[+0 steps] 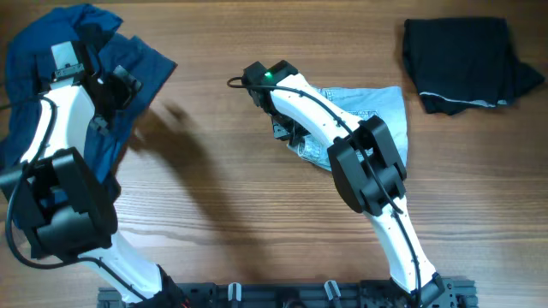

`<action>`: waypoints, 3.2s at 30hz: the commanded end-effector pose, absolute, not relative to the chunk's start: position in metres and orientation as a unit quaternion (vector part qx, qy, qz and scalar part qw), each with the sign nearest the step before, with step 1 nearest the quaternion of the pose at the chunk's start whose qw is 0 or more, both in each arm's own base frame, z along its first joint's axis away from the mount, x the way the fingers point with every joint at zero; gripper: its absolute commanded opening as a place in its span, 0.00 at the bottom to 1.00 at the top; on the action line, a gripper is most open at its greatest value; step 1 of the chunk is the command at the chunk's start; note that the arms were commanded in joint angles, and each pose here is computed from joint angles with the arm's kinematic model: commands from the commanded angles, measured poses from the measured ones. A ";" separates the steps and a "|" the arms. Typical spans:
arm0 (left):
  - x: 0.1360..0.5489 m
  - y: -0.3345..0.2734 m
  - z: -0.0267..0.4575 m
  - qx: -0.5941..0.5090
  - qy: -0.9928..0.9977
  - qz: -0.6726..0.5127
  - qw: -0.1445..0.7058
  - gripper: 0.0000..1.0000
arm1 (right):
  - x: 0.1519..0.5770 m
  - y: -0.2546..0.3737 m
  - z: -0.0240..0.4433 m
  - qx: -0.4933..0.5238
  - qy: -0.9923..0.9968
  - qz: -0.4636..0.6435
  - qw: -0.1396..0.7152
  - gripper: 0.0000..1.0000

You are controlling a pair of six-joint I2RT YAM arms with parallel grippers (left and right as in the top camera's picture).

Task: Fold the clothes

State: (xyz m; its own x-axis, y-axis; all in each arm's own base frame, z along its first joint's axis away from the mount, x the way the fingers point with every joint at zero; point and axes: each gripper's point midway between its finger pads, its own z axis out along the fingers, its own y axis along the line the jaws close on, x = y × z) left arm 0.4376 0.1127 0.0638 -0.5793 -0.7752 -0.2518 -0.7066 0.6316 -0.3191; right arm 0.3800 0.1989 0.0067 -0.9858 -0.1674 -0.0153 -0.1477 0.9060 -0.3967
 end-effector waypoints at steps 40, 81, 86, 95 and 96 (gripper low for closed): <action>0.446 0.117 0.080 -0.409 0.882 -0.088 0.215 1.00 | 0.539 -0.131 0.418 0.391 0.692 0.159 0.586 0.04; 0.452 0.105 0.082 -0.397 0.886 -0.093 0.221 1.00 | 0.419 -0.195 0.128 0.626 0.775 0.030 0.084 1.00; 0.452 0.104 0.082 -0.396 0.886 -0.097 0.220 1.00 | 0.407 -0.185 0.141 0.567 0.820 0.041 0.070 1.00; 0.453 0.086 0.190 -0.351 0.863 -0.158 0.328 1.00 | 0.451 -0.061 0.331 -0.011 0.893 0.220 0.393 0.99; 0.447 0.084 0.215 -0.337 0.858 -0.158 0.354 1.00 | 0.444 -0.046 0.342 -0.055 0.888 0.210 0.405 0.99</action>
